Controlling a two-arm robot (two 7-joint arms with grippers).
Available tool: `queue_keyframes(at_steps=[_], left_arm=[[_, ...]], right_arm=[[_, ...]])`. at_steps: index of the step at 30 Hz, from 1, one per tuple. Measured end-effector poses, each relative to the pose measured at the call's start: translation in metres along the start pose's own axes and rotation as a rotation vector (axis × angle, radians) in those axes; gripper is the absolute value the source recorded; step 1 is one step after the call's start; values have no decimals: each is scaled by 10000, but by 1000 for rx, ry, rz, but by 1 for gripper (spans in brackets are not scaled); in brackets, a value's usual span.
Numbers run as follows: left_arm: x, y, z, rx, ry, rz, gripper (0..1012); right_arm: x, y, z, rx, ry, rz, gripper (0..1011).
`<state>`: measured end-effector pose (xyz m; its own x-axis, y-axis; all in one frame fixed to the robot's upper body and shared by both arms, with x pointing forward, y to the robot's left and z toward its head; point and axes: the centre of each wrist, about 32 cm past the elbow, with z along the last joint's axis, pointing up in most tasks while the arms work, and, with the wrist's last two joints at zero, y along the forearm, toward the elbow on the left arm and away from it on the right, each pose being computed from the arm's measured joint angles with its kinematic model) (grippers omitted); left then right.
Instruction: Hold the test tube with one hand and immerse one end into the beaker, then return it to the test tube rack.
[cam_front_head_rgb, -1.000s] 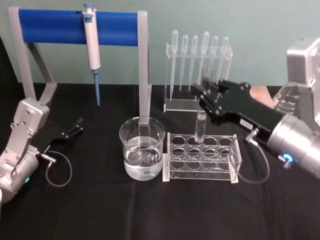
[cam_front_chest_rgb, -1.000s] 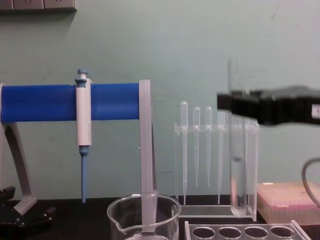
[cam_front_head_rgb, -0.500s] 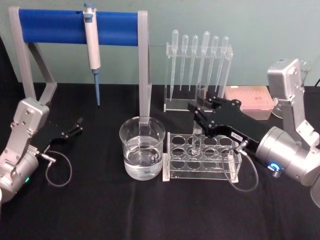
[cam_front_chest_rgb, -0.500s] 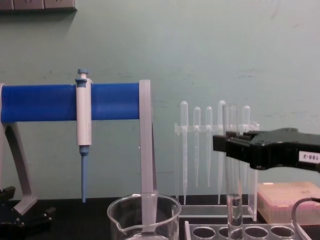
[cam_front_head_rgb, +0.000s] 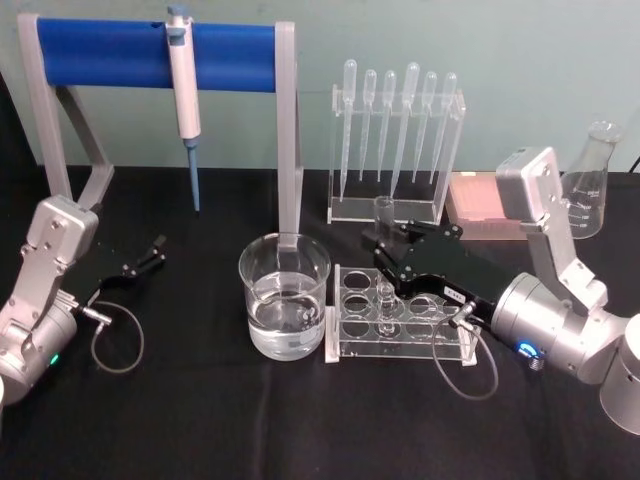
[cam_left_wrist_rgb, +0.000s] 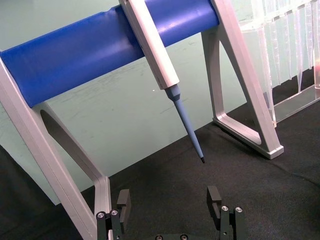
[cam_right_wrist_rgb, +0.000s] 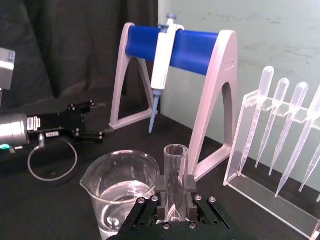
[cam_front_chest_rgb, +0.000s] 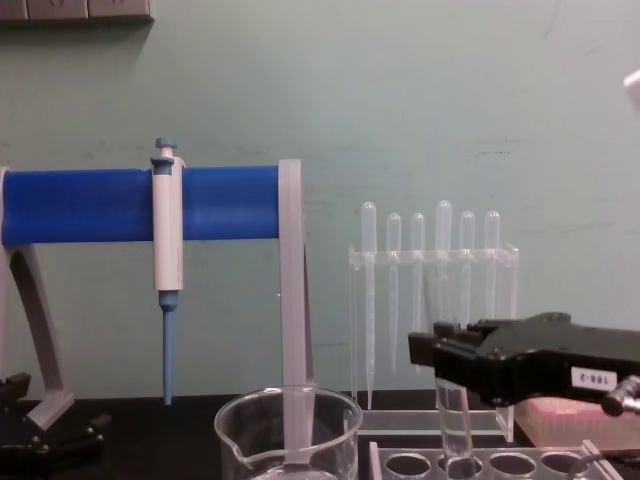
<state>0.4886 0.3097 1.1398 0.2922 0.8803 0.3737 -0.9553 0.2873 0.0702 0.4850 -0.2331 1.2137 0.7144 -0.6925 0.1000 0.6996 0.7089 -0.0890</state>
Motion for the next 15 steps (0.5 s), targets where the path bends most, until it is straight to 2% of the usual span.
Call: queue_keyframes(at_steps=[7,10,11,15], left_arm=[[0,0,0,0,0,0,1000],[0,0,0,0,0,0,1000],[0,0,0,0,0,0,1000],[0,0,0,0,0,0,1000]], right_arm=[[6,29,-4,-33,-34,12,224],[11,35,2,-47,-43,14,256],[12,35,3,-51,-44,14,322],[12,18,20,-57,-47,10,442]])
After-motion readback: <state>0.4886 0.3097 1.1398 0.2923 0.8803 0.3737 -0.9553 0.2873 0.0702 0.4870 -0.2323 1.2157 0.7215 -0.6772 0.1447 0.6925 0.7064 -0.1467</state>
